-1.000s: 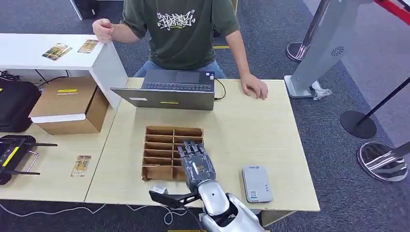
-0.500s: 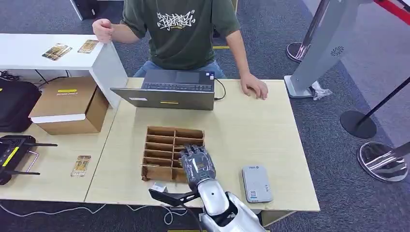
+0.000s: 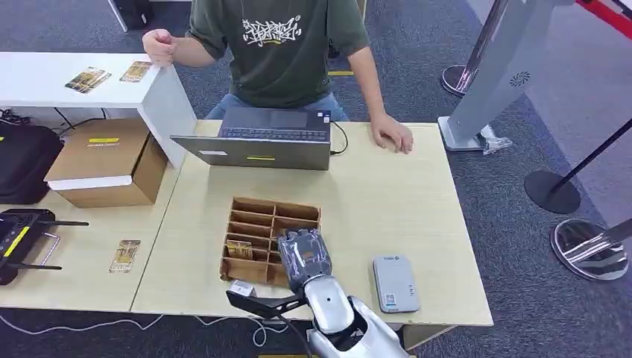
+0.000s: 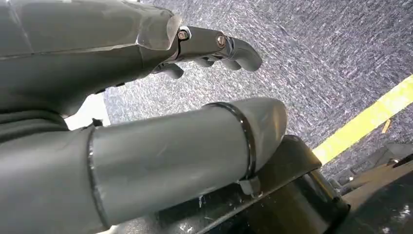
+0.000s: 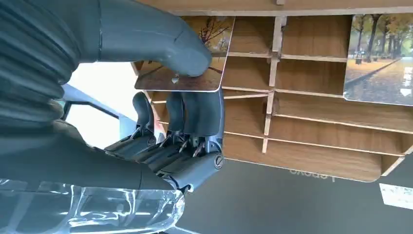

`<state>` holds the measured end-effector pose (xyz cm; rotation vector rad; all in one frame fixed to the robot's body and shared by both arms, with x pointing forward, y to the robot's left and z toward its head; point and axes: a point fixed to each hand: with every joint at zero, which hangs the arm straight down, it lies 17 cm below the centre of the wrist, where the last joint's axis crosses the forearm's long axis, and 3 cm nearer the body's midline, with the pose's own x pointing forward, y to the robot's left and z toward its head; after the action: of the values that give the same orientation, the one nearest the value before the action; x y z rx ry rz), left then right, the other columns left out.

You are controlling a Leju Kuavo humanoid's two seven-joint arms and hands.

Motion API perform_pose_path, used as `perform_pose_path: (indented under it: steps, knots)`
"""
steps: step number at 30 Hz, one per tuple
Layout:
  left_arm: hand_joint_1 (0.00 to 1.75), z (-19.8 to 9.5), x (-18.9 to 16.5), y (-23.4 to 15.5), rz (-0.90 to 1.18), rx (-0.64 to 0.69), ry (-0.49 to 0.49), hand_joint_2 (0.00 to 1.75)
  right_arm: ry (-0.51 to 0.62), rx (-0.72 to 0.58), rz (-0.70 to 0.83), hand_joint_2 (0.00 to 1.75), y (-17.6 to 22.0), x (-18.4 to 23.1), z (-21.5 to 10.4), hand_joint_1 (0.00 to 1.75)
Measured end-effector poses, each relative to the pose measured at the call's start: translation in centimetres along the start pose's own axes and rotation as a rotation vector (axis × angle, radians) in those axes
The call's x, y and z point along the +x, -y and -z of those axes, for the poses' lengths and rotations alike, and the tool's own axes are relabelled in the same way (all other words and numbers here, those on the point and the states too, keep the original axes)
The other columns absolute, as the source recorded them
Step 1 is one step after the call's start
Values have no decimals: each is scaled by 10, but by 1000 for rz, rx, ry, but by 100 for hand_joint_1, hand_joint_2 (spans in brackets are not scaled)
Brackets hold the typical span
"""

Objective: Pass the card to the sensor for recognition and then transmit it.

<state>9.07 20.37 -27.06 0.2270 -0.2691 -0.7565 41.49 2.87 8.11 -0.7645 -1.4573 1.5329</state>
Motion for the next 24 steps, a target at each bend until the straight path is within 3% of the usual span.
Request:
perform_pose_path:
  steps: [5, 13, 24]
  knots:
    - [0, 0, 1, 0, 0, 2, 6, 0, 0, -2, 1, 175, 1, 0, 0, 175]
    - [0, 0, 1, 0, 1, 3, 6, 0, -11, -52, 7, 175, 15, -4, -4, 175]
    - [0, 0, 2, 1, 7, 2, 12, 0, -60, -244, 62, 175, 79, -29, -20, 175]
